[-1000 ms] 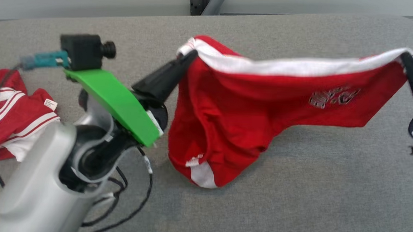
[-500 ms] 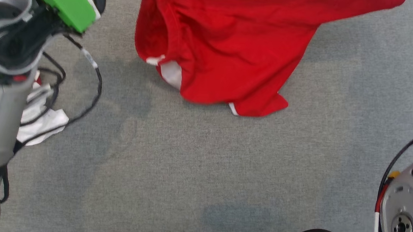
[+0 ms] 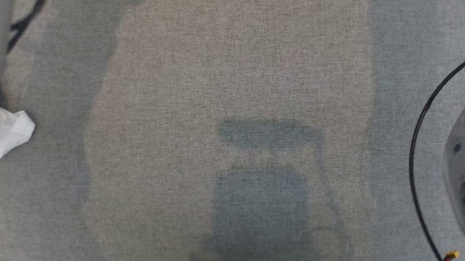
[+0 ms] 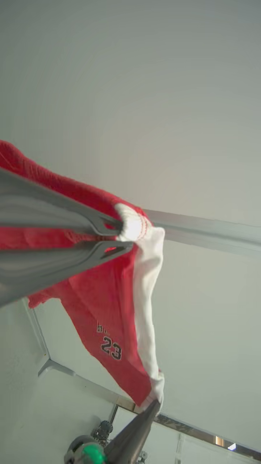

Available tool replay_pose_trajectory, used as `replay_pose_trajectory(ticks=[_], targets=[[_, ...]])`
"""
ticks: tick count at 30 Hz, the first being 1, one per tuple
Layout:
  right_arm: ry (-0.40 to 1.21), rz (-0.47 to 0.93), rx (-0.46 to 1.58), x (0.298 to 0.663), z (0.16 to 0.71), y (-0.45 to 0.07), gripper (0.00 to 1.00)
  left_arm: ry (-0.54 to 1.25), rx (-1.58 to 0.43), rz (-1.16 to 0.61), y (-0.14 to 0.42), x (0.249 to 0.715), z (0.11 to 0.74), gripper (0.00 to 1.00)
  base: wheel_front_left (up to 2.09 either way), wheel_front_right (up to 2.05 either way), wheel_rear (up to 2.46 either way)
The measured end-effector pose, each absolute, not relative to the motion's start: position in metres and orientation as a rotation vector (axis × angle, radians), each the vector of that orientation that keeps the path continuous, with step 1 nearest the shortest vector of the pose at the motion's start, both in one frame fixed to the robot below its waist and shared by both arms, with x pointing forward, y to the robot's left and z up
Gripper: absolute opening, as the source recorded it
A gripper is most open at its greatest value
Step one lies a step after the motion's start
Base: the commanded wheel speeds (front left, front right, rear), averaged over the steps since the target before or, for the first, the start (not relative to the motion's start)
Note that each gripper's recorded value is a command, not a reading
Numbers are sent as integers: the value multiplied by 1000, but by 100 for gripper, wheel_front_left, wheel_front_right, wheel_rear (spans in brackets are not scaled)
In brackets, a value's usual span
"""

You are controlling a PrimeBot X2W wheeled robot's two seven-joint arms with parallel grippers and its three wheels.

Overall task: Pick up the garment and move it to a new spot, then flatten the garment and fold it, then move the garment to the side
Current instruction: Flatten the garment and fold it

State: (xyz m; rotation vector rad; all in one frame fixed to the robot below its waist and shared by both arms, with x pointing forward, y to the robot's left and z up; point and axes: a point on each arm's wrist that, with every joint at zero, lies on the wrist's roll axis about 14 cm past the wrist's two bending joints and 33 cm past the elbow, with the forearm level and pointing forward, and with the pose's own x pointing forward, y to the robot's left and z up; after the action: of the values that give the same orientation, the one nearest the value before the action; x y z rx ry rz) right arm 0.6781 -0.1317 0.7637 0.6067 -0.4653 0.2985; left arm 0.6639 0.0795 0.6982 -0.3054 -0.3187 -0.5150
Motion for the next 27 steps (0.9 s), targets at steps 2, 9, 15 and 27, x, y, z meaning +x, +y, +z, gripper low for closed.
replay_pose_trajectory(ticks=[2,9,15,27], targets=[[-396,347,628,675,722,-112,0,-305,-301,-585,58,656,671,0,0,0,0],[-47,291,737,593,551,-134,0,-13,-377,-689,46,583,533,0,0,0,0],[115,165,750,510,496,-184,0,89,-450,-661,57,508,501,0,0,0,0],[252,107,695,406,492,-218,0,175,-636,-474,61,394,495,0,0,0,0]])
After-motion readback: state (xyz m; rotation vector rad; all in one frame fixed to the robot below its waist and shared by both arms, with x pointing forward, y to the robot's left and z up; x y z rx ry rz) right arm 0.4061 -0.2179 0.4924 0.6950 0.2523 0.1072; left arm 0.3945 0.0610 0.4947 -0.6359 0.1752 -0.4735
